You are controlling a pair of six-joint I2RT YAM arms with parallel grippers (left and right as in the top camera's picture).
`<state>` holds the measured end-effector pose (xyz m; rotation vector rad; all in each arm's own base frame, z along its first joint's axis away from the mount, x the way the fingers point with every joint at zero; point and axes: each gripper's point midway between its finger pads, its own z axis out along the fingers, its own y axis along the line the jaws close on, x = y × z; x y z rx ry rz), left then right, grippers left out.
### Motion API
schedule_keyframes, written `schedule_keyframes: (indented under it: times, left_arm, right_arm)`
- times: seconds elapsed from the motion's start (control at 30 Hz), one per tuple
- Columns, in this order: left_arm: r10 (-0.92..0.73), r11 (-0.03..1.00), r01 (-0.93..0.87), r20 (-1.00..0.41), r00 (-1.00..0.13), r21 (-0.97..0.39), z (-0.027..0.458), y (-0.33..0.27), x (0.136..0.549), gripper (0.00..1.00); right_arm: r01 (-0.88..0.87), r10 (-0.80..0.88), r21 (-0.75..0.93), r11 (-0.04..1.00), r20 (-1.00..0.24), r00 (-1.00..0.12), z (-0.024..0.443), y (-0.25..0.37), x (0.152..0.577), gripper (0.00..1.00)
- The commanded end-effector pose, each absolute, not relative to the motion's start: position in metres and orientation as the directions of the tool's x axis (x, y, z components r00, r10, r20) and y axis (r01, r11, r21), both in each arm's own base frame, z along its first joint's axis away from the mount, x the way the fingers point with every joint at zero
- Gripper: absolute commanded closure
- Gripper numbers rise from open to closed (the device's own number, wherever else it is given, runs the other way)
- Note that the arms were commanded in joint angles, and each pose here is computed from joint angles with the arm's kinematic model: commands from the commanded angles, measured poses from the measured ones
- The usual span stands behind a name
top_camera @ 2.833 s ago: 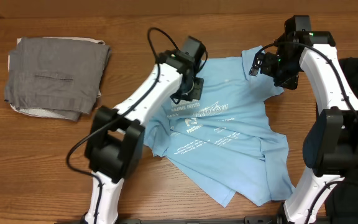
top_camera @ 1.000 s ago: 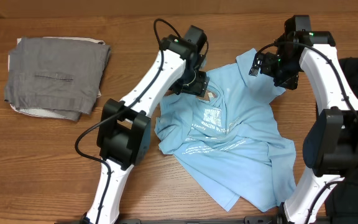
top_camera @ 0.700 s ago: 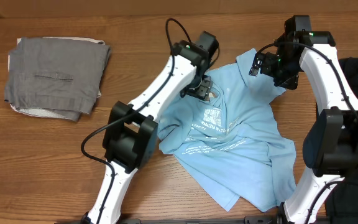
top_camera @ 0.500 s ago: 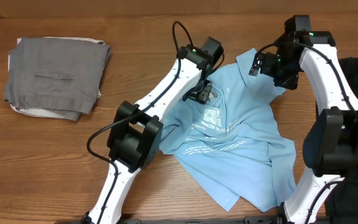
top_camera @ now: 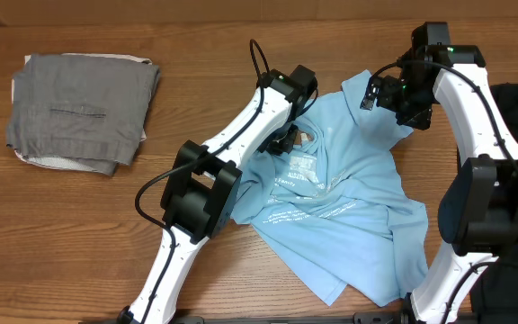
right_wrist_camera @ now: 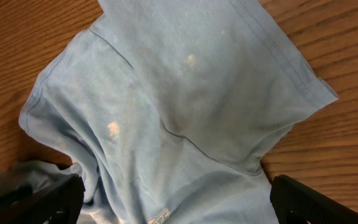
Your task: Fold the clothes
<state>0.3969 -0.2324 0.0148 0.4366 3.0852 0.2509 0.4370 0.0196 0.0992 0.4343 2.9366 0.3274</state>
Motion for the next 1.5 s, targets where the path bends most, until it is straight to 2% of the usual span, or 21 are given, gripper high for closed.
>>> schedule_keyframes:
  times: [0.0,0.2,0.3,0.43,0.9,1.0,1.07,1.13,1.23,1.27,1.3,1.33,1.37,1.47]
  left_arm:
    - [0.248,0.95,0.243,-0.005,-0.969,0.195,0.033,-0.217,0.404,0.96]
    - [0.226,0.951,0.219,-0.009,-0.974,0.219,0.078,-0.203,0.403,0.95]
    - [0.205,0.953,0.204,0.02,-0.979,0.225,0.09,-0.198,0.393,0.86]
    - [0.189,0.959,0.207,0.106,-0.976,0.193,0.087,-0.204,0.369,0.83]
    - [0.354,0.911,0.394,0.258,-0.899,0.122,0.077,-0.277,0.28,0.88]
    - [0.373,0.879,0.432,0.275,-0.886,0.201,0.068,-0.272,0.27,0.94]
    - [0.335,0.865,0.39,0.215,-0.917,0.315,0.07,-0.26,0.283,0.96]
    - [0.308,0.866,0.347,0.163,-0.937,0.36,0.075,-0.253,0.297,0.95]
    - [0.3,0.894,0.323,0.12,-0.946,0.311,0.083,-0.249,0.32,0.83]
    - [0.309,0.903,0.325,0.101,-0.946,0.28,0.086,-0.249,0.331,0.73]
    - [0.325,0.909,0.335,0.085,-0.942,0.247,0.087,-0.249,0.34,0.51]
    - [0.346,0.914,0.351,0.064,-0.936,0.203,0.087,-0.25,0.352,0.37]
    - [0.363,0.915,0.366,0.049,-0.931,0.169,0.086,-0.251,0.36,0.3]
    - [0.368,0.926,0.366,0.002,-0.93,0.089,0.079,-0.247,0.386,0.29]
  right_arm:
    - [0.258,0.304,0.253,0.932,-0.162,-0.939,0.115,0.019,0.442,0.0]
    - [0.258,0.304,0.253,0.932,-0.162,-0.939,0.115,0.019,0.442,0.0]
    - [0.258,0.304,0.253,0.932,-0.162,-0.939,0.115,0.019,0.442,0.0]
    - [0.258,0.304,0.253,0.932,-0.162,-0.939,0.115,0.019,0.442,0.0]
    - [0.258,0.304,0.253,0.932,-0.162,-0.939,0.115,0.019,0.442,0.0]
    - [0.259,0.304,0.253,0.932,-0.162,-0.939,0.115,0.019,0.442,0.0]
    - [0.258,0.304,0.253,0.932,-0.162,-0.939,0.115,0.019,0.442,0.0]
    - [0.258,0.304,0.253,0.932,-0.162,-0.939,0.115,0.019,0.442,0.0]
    - [0.258,0.304,0.253,0.932,-0.162,-0.939,0.115,0.019,0.442,0.0]
    - [0.258,0.304,0.253,0.932,-0.162,-0.939,0.115,0.019,0.442,0.0]
    - [0.258,0.304,0.253,0.932,-0.162,-0.939,0.115,0.019,0.442,0.0]
    - [0.258,0.304,0.253,0.932,-0.162,-0.939,0.115,0.019,0.442,0.0]
    - [0.258,0.304,0.253,0.932,-0.162,-0.939,0.115,0.019,0.442,0.0]
    - [0.258,0.304,0.253,0.932,-0.162,-0.939,0.115,0.019,0.442,0.0]
